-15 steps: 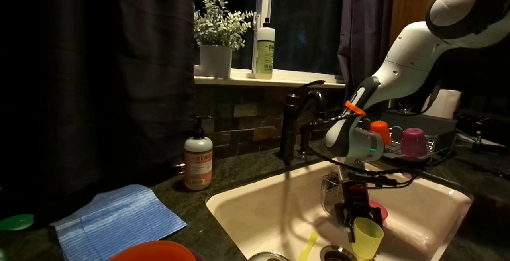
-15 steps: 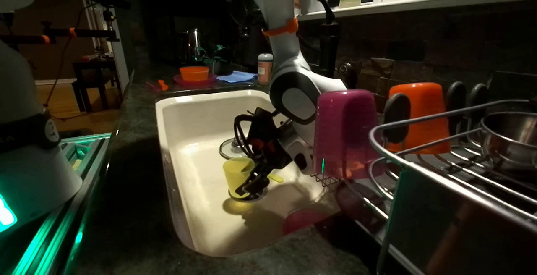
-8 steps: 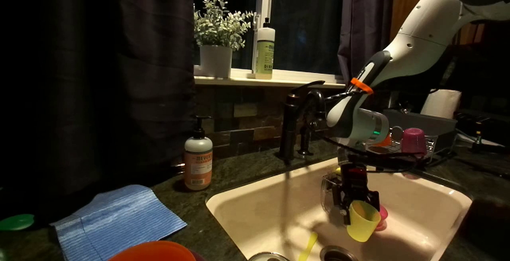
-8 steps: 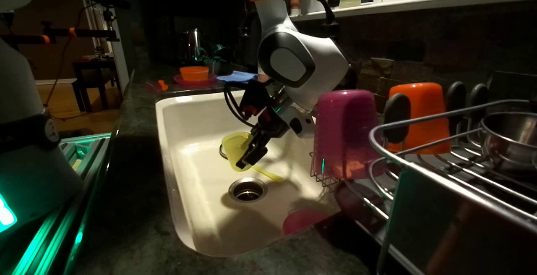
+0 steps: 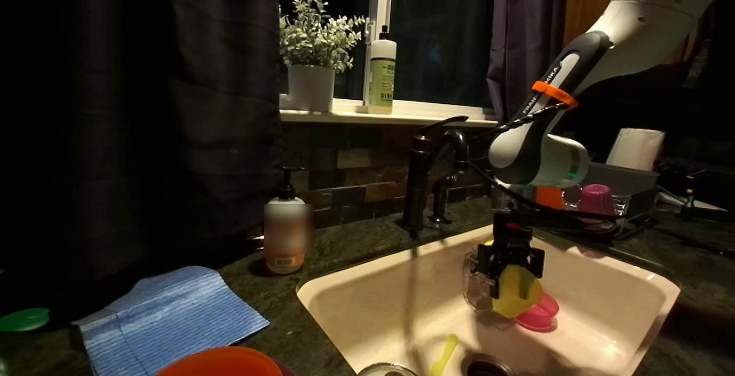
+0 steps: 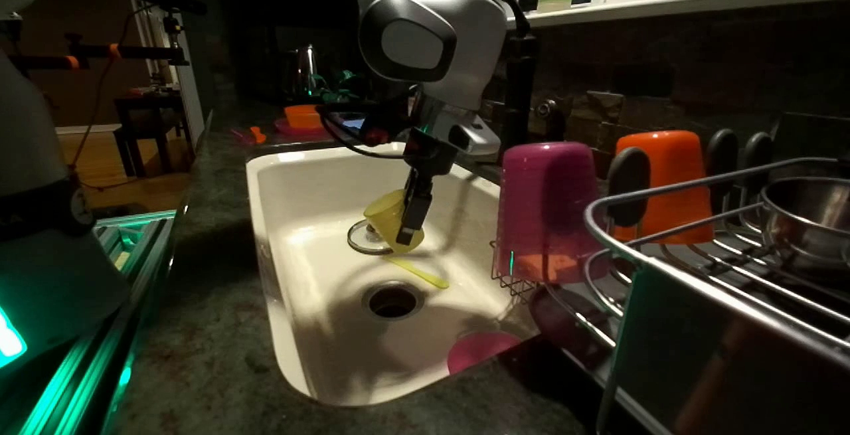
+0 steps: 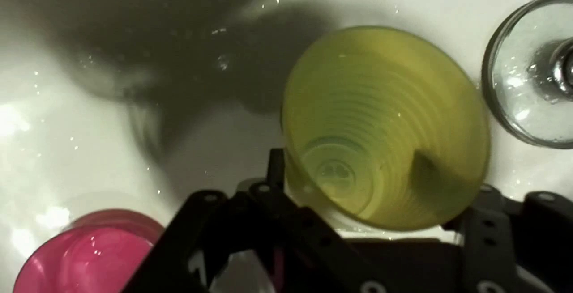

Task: Put the yellow cup inside the drying rack

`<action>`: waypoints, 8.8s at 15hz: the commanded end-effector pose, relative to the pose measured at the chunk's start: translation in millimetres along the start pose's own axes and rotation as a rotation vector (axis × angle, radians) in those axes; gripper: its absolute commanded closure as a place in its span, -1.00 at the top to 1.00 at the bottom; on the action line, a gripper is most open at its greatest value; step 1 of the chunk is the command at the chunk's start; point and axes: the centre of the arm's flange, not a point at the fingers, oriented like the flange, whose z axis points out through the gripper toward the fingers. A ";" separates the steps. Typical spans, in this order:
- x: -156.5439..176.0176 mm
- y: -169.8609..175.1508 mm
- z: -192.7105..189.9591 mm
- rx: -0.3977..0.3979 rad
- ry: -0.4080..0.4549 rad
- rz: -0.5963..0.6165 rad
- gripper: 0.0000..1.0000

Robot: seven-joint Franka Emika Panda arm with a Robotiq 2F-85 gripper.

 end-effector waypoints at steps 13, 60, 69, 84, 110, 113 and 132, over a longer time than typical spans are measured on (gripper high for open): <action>-42.4 22.6 -113.3 -0.145 0.692 -0.216 -0.06; -12.3 135.9 -276.5 -0.409 1.237 -0.280 -0.06; 13.1 142.7 -265.3 -0.413 1.327 -0.218 -0.06; 47.7 147.1 -244.5 -0.410 1.400 -0.172 -0.06; 95.5 170.4 -205.0 -0.416 1.549 0.187 -0.06; 96.8 172.0 -211.9 -0.388 1.559 0.213 -0.06; 118.0 151.7 -217.3 -0.339 1.543 0.401 -0.06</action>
